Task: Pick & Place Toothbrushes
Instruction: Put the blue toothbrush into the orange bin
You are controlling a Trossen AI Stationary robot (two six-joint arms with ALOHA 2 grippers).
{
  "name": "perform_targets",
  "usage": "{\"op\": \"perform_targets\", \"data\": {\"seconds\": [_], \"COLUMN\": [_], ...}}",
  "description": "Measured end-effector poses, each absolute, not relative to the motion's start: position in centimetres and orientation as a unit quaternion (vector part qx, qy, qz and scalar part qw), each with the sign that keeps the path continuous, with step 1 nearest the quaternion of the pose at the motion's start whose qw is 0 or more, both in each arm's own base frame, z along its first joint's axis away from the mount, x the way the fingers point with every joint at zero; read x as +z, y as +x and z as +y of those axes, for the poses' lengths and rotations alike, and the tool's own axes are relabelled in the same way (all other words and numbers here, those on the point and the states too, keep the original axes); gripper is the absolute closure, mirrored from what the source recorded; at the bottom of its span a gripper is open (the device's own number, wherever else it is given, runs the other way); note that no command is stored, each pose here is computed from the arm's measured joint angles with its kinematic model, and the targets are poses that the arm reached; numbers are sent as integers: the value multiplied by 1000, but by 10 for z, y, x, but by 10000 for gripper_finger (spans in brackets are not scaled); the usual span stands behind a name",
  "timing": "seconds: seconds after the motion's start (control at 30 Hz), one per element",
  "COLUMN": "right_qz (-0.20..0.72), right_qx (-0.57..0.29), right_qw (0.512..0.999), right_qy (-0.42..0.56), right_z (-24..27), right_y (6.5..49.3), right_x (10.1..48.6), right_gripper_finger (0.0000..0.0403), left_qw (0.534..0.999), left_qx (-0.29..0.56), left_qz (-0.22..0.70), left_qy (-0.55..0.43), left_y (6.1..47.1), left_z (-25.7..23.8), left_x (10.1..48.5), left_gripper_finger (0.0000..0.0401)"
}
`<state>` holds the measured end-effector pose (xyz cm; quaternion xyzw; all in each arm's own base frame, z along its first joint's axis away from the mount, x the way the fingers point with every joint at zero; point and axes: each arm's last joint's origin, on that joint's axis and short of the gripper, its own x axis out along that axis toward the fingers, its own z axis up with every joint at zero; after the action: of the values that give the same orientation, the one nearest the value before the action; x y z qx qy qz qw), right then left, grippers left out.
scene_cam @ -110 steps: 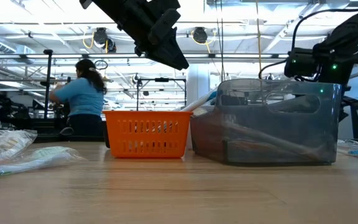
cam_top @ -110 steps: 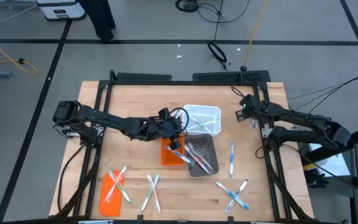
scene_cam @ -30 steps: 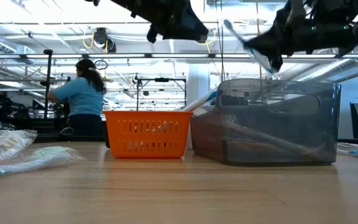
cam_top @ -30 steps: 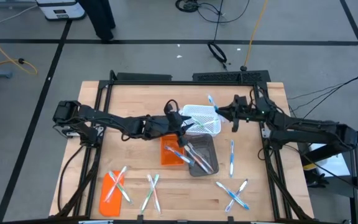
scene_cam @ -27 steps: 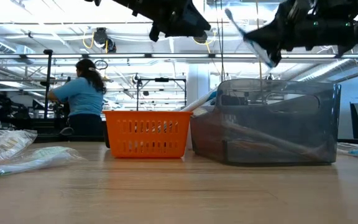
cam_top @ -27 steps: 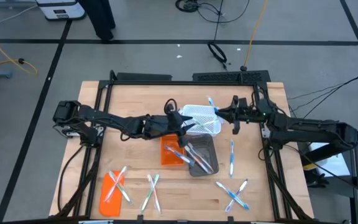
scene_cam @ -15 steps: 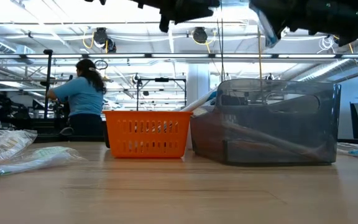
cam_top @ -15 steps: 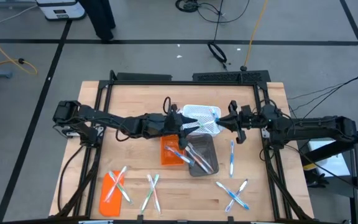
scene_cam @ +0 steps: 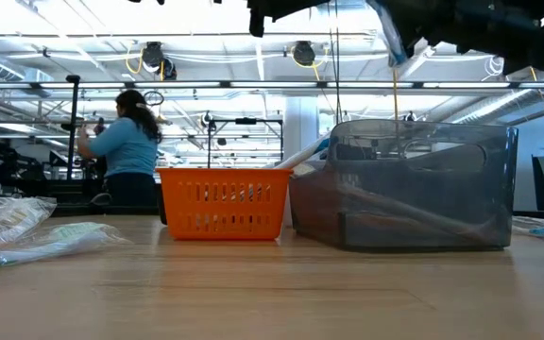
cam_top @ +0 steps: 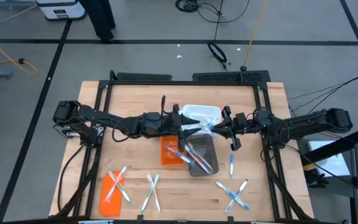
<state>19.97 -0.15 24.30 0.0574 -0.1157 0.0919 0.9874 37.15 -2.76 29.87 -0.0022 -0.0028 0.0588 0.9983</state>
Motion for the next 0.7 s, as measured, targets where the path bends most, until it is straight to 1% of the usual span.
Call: {"op": "perform_targets", "data": {"seconds": [0.57, 0.7], "right_qz": [-79, -79], "right_qx": [92, 93], "right_qw": [991, 991], "right_qy": [56, 54], "right_z": [-3, -3], "right_y": [245, 247], "right_x": [233, 232], "right_gripper_finger": [393, 393], "left_qw": [998, 999], "left_qx": [57, 37], "left_qz": [-3, -1], "left_qy": [-2, -2], "left_y": [371, 372], "left_z": [-28, -29], "left_x": [299, 298], "left_gripper_finger": [265, 265]}}
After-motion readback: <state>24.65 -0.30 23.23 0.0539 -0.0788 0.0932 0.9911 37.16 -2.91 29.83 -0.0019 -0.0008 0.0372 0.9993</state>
